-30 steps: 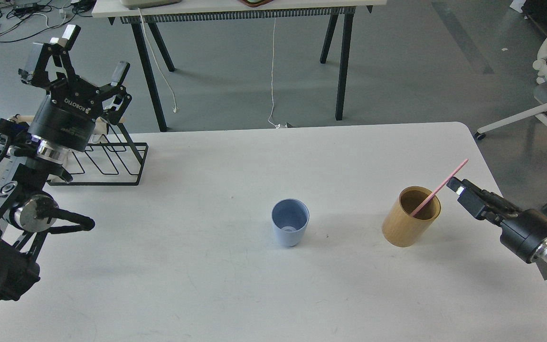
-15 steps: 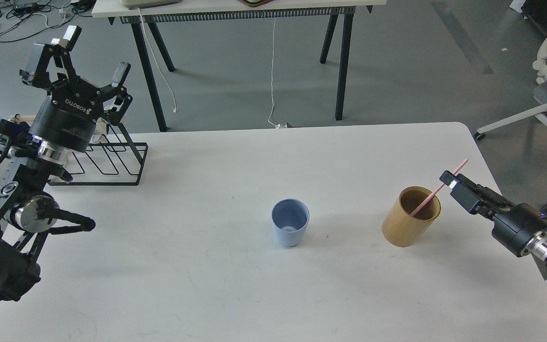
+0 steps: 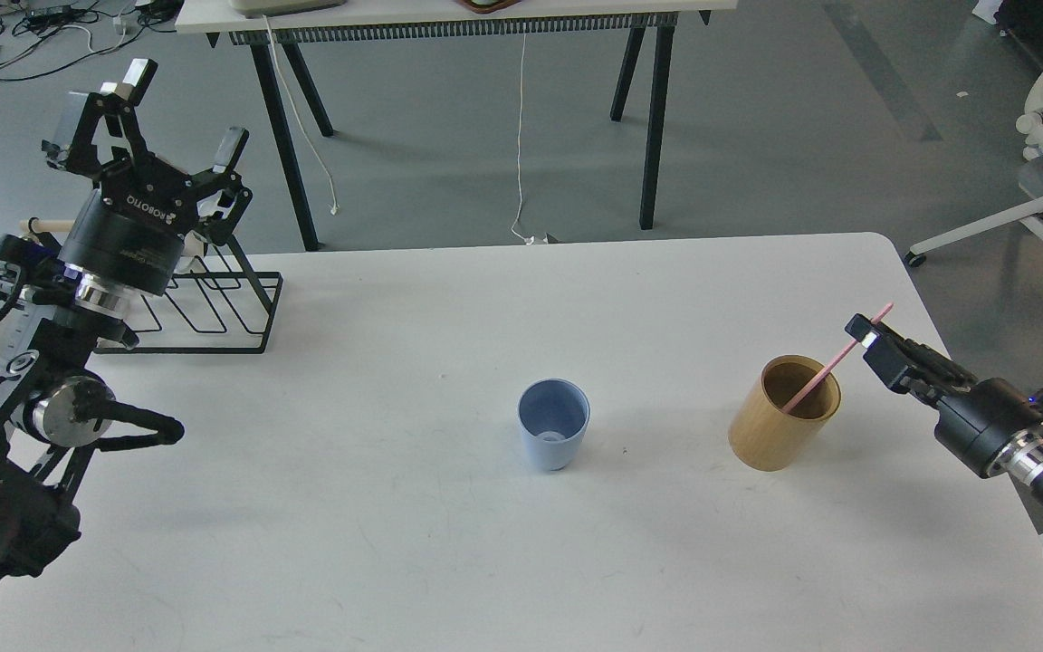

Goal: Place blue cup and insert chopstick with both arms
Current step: 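Reach the right gripper to the pink straw in the tan cup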

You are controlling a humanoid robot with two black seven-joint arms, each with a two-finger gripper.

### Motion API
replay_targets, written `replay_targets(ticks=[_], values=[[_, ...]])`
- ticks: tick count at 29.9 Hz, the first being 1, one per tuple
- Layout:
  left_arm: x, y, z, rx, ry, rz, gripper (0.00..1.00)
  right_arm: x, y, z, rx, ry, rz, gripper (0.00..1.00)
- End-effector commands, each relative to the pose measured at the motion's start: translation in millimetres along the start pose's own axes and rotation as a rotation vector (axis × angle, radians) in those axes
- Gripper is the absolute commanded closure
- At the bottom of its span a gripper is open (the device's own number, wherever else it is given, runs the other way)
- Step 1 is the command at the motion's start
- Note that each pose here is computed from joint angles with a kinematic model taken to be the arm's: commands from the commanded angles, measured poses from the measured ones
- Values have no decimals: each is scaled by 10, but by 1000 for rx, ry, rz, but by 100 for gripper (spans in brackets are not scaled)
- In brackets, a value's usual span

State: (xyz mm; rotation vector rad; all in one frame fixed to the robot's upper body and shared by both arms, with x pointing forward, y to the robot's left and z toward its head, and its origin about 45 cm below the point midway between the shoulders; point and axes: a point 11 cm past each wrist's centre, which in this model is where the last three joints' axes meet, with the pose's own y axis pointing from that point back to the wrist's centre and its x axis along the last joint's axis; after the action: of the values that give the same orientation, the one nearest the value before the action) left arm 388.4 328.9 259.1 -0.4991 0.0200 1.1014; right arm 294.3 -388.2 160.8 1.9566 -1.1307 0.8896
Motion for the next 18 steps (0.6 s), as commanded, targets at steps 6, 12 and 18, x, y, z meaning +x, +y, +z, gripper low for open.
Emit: replay_targets(ticks=[6, 12, 18], values=[[8, 3, -3, 0, 0, 3, 1, -24, -27, -29, 8, -8, 0, 86], [18, 11, -19, 4, 1, 7, 1, -12, -41, -51, 15, -9, 2, 88], [10, 9, -27, 4, 4, 7, 1, -12, -42, -84, 24, -12, 0, 88]])
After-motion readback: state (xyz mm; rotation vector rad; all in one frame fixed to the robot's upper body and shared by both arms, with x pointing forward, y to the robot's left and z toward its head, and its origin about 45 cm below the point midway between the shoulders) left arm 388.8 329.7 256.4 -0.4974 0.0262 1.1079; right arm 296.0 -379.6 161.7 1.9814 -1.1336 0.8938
